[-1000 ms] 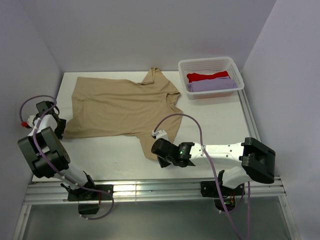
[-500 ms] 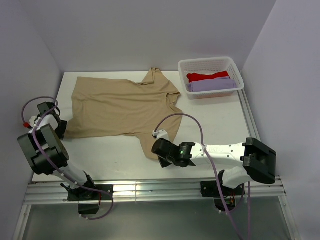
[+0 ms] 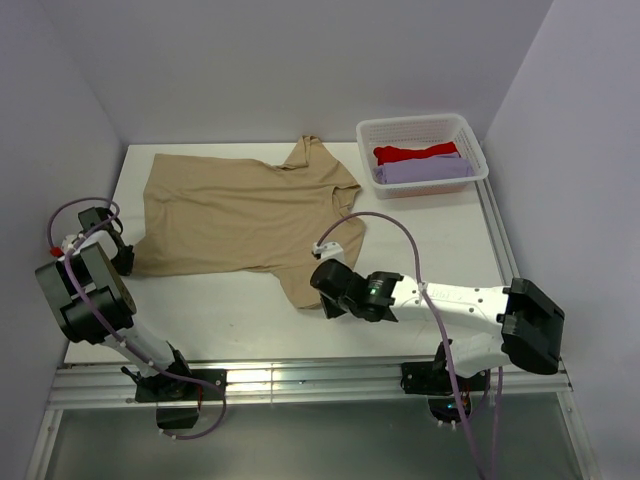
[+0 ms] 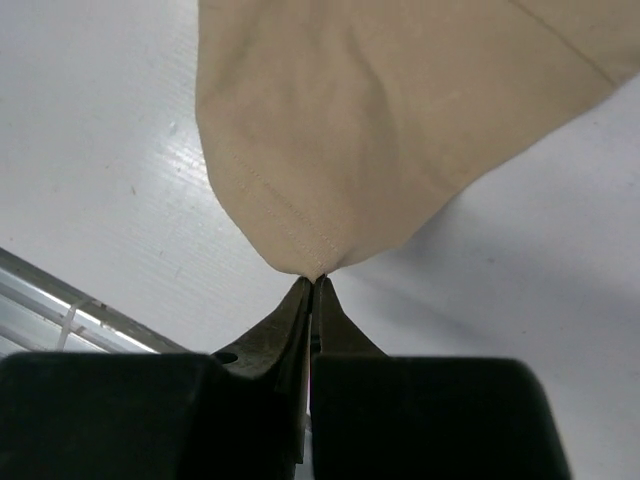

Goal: Roll the t-shirts
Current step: Fold the tshirt

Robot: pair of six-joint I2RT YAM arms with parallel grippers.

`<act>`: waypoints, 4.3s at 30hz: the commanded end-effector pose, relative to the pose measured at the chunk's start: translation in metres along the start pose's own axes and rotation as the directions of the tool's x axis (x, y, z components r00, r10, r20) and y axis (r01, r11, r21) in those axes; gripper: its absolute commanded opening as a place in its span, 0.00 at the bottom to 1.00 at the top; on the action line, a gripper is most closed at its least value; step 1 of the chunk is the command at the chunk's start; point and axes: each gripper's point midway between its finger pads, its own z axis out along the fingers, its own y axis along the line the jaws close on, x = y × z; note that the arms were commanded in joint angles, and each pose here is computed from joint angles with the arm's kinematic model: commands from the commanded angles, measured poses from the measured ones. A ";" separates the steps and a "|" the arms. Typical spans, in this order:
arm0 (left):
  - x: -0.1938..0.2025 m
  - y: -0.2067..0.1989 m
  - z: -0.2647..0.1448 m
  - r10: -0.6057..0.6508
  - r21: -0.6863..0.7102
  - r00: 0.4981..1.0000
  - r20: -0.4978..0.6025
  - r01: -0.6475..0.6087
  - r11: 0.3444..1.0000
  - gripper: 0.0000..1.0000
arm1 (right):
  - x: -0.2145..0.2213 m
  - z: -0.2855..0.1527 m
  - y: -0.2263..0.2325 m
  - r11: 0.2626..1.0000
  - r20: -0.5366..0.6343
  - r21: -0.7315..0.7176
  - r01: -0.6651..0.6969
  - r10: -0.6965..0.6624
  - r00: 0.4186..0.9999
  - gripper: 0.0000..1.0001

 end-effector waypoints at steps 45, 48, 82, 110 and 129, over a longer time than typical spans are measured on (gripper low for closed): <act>-0.034 -0.049 -0.079 -0.141 0.062 0.986 -0.086 0.147 0.987 0.00 | -0.187 -0.041 -0.063 0.994 0.220 0.069 -0.079 0.062 0.974 0.00; -0.036 -0.048 -0.076 -0.143 0.052 0.986 -0.080 0.148 0.988 0.00 | -0.197 -0.050 -0.067 0.994 0.237 0.074 -0.084 0.064 0.969 0.00; -0.057 -0.103 -0.066 -0.183 0.082 0.974 -0.131 0.195 0.977 0.00 | -0.233 -0.023 -0.098 0.990 0.184 0.093 -0.103 0.085 0.979 0.00; -0.050 -0.132 -0.059 -0.190 0.084 0.973 -0.129 0.202 0.976 0.00 | -0.265 -0.001 -0.128 0.983 0.171 0.089 -0.163 0.146 0.974 0.00; -0.044 -0.155 -0.038 -0.201 0.075 0.968 -0.148 0.214 0.974 0.00 | -0.281 0.036 -0.150 0.975 0.137 0.104 -0.194 0.179 0.974 0.00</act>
